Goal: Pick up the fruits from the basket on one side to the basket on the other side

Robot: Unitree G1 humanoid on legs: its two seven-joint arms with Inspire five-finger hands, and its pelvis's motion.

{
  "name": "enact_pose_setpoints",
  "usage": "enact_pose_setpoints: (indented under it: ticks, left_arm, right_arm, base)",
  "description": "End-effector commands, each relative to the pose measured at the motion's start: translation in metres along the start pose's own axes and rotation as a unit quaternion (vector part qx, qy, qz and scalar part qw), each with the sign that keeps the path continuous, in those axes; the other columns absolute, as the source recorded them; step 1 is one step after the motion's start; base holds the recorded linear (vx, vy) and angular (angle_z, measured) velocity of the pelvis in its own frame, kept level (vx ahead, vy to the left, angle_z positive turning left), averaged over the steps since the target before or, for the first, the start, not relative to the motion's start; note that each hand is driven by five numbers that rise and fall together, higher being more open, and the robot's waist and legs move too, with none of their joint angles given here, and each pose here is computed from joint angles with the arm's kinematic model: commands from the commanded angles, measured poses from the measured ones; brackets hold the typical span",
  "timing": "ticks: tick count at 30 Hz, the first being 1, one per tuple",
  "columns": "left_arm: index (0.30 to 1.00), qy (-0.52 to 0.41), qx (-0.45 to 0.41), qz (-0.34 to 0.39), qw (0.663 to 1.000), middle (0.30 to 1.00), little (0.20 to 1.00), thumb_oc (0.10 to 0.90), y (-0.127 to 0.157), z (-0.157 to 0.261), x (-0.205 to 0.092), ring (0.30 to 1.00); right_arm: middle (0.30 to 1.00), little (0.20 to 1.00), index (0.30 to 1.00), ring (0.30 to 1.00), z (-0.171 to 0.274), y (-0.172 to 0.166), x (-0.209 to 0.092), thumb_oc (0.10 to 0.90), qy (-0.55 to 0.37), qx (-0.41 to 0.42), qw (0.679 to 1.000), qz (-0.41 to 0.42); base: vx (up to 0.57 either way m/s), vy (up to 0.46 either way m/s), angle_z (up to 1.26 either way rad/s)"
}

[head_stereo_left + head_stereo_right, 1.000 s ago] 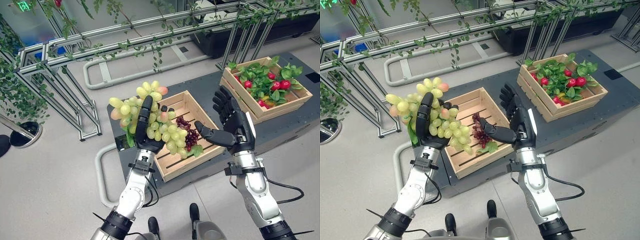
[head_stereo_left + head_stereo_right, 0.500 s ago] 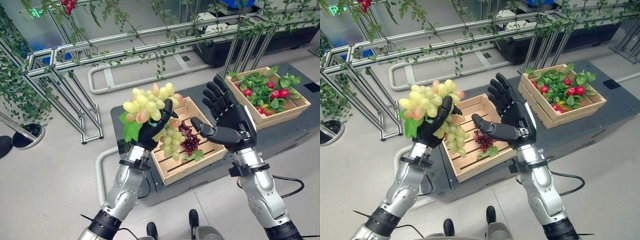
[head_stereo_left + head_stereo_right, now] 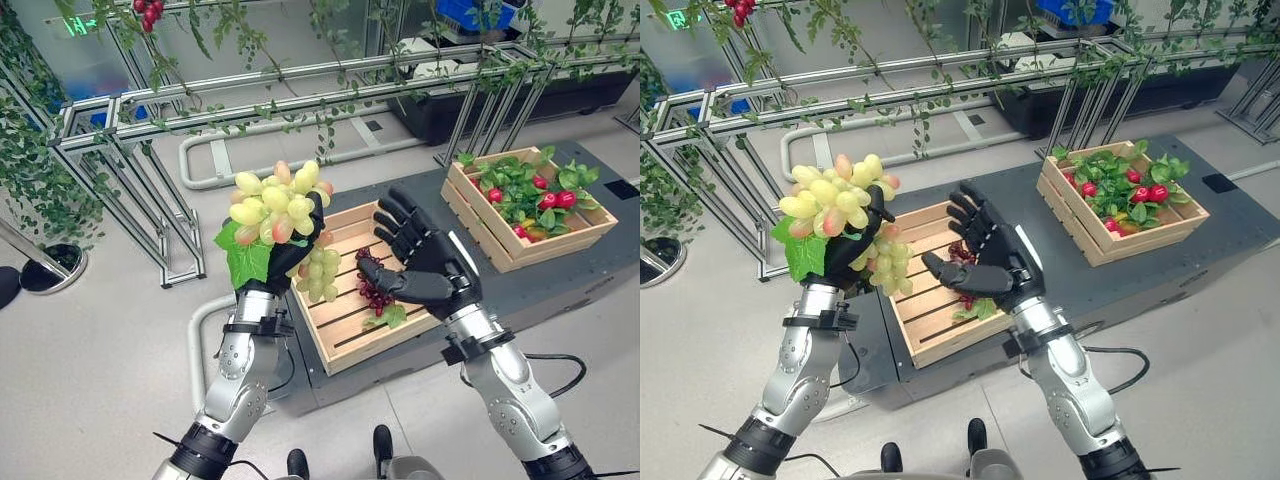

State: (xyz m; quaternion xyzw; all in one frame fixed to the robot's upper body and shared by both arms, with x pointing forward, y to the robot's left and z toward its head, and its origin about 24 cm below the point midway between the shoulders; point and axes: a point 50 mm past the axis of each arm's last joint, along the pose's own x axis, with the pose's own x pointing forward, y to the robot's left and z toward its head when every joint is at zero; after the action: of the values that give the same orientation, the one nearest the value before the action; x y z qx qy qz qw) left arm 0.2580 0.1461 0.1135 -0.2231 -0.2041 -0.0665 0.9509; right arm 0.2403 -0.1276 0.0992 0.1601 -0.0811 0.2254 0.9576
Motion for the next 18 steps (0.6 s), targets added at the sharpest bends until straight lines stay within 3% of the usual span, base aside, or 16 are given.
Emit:
enact_pose_setpoints:
  ticks: [1,18]
  left_arm:
    - [0.3,-0.158,-0.016,-0.098,0.982,0.3,0.3,0.4,-0.03,0.045,0.014,0.3]
    - [0.3,-0.079,-0.091,-0.252,0.96,0.3,0.3,0.4,-0.07,0.028,0.006,0.3]
  right_arm:
    - [0.9,0.9,0.9,0.9,0.008,0.005,0.007,0.8,-0.043,0.007,0.999,-0.006]
    - [0.9,0.9,0.9,0.9,-0.013,0.016,0.012,0.8,-0.012,0.084,0.996,0.005]
  base:
    - [0.0,0.0,0.0]
    - [0.0,0.0,0.0]
